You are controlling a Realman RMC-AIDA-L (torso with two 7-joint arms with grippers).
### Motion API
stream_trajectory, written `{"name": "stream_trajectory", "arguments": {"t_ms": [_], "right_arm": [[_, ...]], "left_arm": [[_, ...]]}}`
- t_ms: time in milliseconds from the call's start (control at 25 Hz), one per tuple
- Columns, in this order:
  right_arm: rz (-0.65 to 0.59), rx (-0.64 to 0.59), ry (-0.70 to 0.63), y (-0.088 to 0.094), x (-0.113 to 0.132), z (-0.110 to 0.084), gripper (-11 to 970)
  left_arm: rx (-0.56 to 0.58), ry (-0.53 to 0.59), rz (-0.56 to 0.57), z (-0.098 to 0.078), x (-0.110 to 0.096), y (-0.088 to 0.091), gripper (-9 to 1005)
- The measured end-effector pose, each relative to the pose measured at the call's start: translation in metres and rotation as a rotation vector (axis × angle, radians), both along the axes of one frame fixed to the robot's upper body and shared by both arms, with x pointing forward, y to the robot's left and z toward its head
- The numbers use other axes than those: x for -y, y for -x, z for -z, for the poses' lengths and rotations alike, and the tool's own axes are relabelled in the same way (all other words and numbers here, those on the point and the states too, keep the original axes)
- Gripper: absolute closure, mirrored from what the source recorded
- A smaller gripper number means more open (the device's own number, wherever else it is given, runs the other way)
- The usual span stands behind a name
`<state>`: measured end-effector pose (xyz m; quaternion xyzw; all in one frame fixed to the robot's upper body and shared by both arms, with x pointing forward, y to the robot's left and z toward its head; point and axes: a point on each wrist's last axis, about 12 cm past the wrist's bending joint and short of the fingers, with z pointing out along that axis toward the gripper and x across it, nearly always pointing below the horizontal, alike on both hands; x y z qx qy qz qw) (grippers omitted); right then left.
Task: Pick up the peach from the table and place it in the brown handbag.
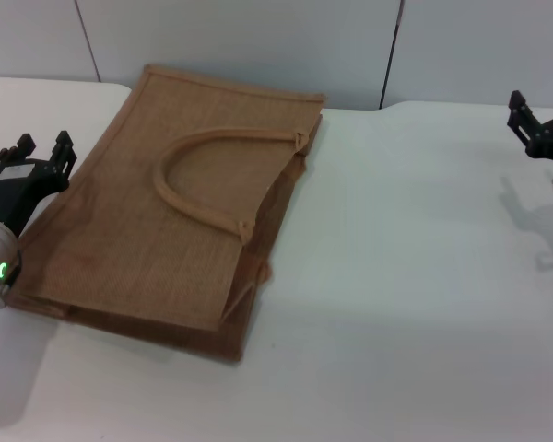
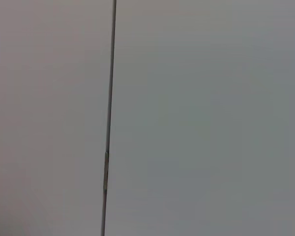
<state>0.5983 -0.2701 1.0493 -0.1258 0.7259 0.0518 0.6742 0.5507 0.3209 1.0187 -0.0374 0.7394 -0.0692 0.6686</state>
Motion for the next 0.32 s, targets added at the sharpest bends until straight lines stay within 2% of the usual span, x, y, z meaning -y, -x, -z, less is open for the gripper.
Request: {"name": "stream_trajectory", "arguments": {"t_ms": [320], "right_arm": [[-0.001, -0.035, 0.013, -0.0063, -0.0047, 0.0005, 278]], "left_arm": [[-0.002, 0.0, 0.005, -0.0009, 0.0021, -0.0028, 455]]}}
